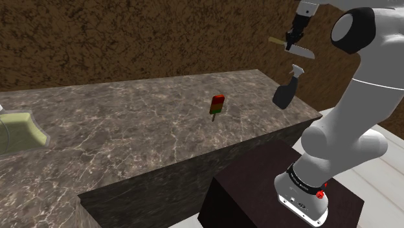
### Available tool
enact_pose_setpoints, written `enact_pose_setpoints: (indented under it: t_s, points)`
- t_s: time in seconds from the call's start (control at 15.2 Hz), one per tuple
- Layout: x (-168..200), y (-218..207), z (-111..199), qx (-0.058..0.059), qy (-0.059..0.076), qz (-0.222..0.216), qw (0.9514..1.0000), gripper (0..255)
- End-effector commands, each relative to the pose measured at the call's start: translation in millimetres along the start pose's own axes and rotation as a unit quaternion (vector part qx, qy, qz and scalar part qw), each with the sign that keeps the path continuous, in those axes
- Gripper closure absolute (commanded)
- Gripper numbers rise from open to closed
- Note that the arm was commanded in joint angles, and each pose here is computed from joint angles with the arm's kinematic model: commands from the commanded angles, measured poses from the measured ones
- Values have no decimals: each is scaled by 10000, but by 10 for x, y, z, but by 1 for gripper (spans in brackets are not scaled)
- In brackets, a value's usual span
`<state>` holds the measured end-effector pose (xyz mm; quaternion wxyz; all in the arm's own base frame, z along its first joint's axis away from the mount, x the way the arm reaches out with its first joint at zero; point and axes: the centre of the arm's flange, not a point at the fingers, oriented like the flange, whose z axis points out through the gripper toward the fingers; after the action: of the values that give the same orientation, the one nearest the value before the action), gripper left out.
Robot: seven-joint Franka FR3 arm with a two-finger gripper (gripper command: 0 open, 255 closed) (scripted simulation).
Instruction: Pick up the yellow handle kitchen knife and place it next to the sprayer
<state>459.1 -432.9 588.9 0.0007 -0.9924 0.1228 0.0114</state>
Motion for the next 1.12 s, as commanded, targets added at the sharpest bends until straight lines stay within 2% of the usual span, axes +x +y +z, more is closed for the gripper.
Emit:
enact_pose_setpoints:
  t_s: [0.0,1.06]
  points:
    - [10,5,112,-1,3,-1,10000,255]
    - [30,4,956,-1,3,-1,10000,255]
